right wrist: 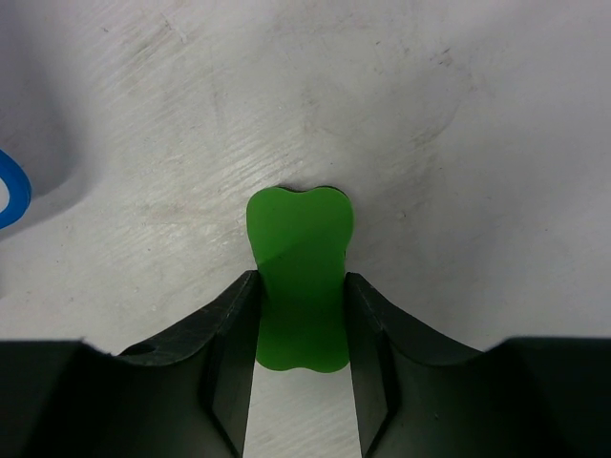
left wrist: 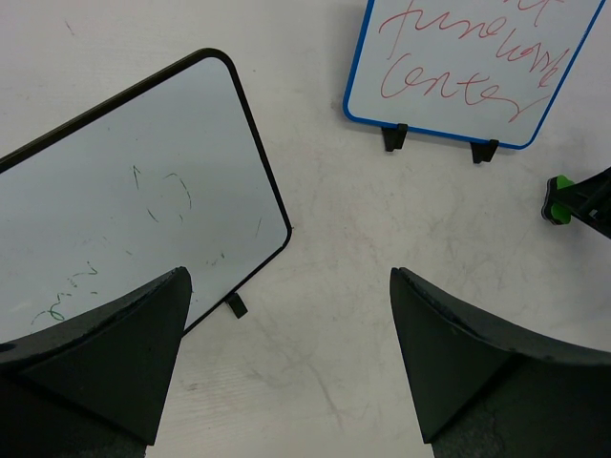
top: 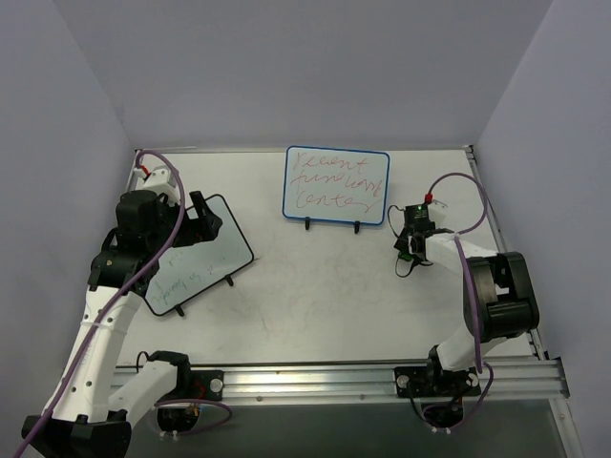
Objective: Erase the whiteboard
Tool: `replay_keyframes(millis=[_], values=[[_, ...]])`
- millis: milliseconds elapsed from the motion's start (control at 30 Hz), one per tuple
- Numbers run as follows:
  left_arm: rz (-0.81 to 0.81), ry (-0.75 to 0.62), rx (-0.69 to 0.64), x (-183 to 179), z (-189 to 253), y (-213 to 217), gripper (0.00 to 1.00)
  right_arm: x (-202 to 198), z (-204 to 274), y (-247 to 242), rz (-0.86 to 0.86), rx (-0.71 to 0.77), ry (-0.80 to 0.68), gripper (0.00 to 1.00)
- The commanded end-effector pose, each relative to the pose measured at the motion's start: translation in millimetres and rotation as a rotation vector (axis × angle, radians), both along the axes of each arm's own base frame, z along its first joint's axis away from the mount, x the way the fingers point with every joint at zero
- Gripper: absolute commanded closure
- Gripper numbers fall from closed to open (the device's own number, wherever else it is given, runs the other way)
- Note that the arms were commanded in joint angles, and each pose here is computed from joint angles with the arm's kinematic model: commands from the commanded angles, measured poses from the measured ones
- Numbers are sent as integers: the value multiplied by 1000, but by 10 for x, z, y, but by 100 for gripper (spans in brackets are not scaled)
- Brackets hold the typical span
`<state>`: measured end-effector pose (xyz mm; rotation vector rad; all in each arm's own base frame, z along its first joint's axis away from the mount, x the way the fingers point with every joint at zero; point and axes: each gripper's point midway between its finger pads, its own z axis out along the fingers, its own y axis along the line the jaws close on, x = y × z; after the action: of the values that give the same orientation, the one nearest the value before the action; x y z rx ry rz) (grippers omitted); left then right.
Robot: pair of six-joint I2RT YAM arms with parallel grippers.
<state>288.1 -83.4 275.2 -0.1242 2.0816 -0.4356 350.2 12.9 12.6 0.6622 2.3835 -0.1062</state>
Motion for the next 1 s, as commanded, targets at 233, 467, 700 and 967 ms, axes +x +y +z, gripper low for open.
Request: replay_keyframes(millis=[233, 467, 700, 967], values=[[-11, -12, -10, 22, 22, -21, 6, -23, 45, -72, -27, -7, -20, 72], [-33, -6, -61, 139, 36, -128, 6, 51, 231, -62, -11, -8, -64, 81], [-63, -54, -163, 559, 279, -499, 6, 221, 647, -25, 15, -3, -150, 83], [-82, -122, -225, 1807, 384, -1253, 0, 452, 1181, 157, 77, 18, -262, 83]])
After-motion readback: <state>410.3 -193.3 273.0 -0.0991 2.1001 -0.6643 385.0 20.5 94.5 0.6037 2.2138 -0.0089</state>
